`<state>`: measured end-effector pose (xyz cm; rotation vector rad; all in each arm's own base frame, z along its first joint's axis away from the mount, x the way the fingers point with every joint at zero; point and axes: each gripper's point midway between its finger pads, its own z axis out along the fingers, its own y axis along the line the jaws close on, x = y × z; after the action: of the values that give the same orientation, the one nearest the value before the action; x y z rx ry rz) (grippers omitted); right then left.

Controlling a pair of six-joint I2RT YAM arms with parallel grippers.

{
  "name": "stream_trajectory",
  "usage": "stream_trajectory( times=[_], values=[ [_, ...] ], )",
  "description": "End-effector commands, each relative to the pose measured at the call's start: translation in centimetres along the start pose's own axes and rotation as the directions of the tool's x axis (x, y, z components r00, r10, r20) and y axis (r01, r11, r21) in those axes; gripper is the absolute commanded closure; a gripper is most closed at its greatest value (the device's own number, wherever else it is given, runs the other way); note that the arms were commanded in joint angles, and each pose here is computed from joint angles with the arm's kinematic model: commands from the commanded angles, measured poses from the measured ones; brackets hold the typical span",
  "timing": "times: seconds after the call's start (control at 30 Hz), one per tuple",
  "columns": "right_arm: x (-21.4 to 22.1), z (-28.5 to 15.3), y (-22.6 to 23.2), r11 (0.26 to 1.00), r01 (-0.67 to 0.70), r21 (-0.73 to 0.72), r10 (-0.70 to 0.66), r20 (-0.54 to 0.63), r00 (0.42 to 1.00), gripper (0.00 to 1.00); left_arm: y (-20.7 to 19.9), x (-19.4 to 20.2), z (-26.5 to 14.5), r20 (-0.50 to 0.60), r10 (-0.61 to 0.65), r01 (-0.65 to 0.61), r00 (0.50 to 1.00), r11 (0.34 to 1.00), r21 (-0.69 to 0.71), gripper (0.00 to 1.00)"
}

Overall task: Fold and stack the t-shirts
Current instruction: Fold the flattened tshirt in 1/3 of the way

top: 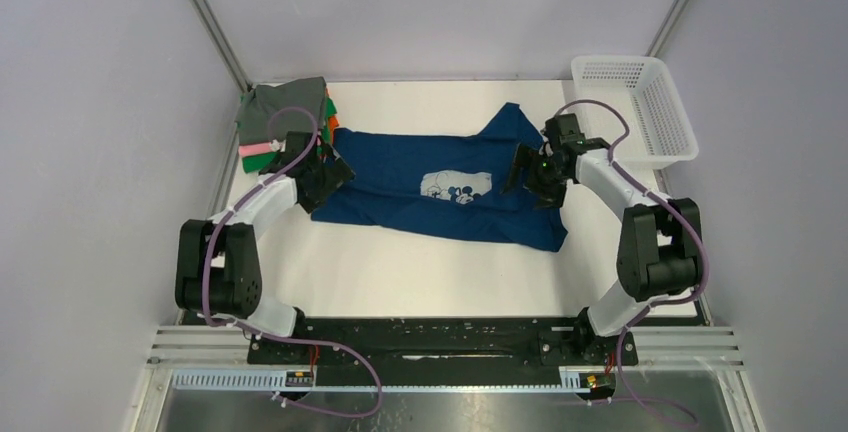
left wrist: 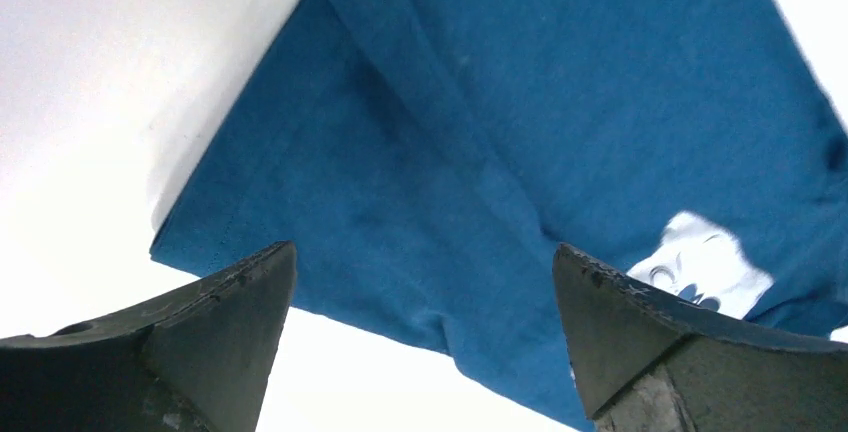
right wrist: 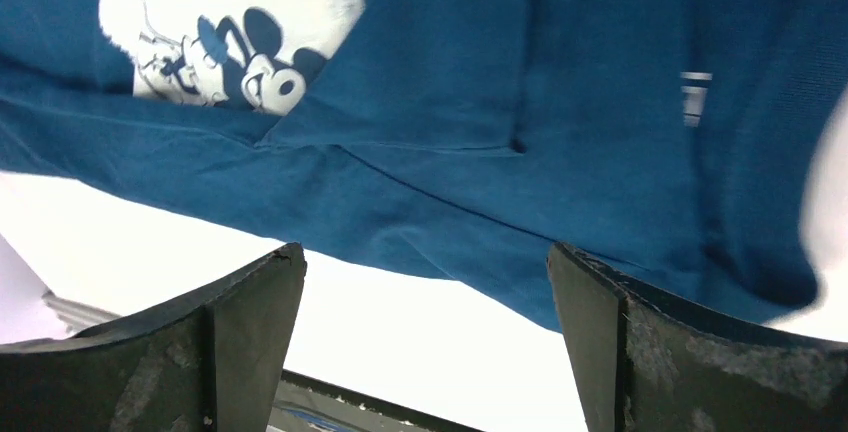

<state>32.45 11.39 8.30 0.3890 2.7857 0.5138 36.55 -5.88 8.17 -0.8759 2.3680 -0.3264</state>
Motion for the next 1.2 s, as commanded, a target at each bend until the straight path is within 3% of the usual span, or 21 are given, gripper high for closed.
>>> stream_trajectory(
  times=[0.0,0.23,0.7,0.87,1.17],
  values=[
    [0.0,2.4,3.4,0.990,0.043,-0.132,-0.037,0.046,0.998,0.01,-2.2,0.7,0.6,-0.026,0.050,-0.046,0.998,0.989,0.142,0.01],
    [0.5,4.7,4.2,0.992,0.056,-0.117,-0.053,0.032,0.998,0.00,-2.2,2.7,2.8,-0.110,0.057,-0.039,0.992,0.986,0.164,0.01],
    [-1.4,7.0,2.1,0.998,-0.062,-0.001,0.061,0.153,0.986,0.01,-0.6,2.2,3.7,-0.098,0.071,-0.065,0.993,0.996,0.067,0.01],
    [-1.2,5.5,1.0,0.999,0.006,0.044,-0.014,0.190,0.982,0.04,-0.4,2.1,3.6,-0.094,0.075,-0.069,0.993,0.996,0.061,0.01],
    [1.0,5.4,-0.6,0.987,0.134,0.091,-0.142,0.096,0.985,0.17,0.0,2.3,3.5,-0.095,0.078,-0.073,0.992,0.996,0.046,0.01]
  ],
)
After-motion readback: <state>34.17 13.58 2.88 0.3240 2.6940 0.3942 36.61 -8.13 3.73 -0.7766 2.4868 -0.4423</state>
